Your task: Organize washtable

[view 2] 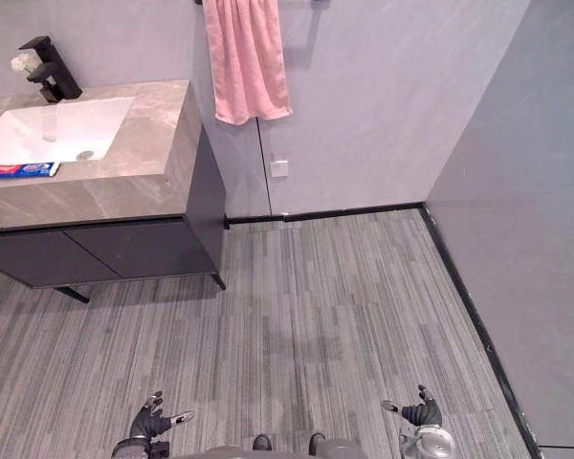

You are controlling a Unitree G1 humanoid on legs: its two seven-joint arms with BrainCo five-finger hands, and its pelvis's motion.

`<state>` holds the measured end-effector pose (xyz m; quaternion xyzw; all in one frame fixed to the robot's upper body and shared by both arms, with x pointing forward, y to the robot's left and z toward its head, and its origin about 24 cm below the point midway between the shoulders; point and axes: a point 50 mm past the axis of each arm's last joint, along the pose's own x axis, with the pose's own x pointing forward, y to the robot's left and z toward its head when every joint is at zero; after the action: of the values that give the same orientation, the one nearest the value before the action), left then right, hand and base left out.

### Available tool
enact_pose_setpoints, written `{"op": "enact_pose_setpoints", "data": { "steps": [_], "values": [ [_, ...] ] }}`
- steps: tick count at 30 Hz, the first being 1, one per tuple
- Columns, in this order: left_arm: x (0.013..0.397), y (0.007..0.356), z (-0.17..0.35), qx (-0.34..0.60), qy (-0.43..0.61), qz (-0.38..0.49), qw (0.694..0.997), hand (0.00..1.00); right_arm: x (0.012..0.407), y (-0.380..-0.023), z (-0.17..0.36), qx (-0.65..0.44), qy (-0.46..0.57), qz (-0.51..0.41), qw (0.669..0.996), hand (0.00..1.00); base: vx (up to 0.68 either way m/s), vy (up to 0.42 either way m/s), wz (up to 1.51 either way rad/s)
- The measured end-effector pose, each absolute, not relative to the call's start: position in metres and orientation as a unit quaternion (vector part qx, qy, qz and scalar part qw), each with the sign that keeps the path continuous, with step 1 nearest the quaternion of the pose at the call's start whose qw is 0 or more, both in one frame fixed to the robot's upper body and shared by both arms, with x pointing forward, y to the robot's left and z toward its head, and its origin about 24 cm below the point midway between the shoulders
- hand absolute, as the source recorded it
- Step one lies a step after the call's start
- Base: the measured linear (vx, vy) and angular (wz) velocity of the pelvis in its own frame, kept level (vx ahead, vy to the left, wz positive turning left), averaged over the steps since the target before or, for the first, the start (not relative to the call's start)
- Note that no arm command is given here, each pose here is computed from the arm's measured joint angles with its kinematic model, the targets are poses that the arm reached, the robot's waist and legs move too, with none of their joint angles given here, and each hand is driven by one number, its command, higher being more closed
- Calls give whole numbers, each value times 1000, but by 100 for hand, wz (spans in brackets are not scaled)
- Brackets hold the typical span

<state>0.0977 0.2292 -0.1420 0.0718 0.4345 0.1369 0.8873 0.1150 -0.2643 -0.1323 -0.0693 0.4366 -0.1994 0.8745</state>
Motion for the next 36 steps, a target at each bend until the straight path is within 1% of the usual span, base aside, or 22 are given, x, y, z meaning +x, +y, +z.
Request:
{"op": "enact_pose_setpoints", "data": {
  "steps": [24, 31, 36],
  "values": [
    [94, 218, -146, 56, 445, 134, 884, 0, 115, -241, -142, -34, 454, -189, 870, 0, -11, -8, -2],
    [93, 218, -147, 53, 447, 136, 882, 0, 115, -241, -142, -36, 455, -194, 868, 0, -21, -21, -18],
    [102, 219, -144, 54, 436, 136, 888, 0, 119, -242, -140, -39, 451, -195, 870, 0, 75, 30, -34]
  ]
}}
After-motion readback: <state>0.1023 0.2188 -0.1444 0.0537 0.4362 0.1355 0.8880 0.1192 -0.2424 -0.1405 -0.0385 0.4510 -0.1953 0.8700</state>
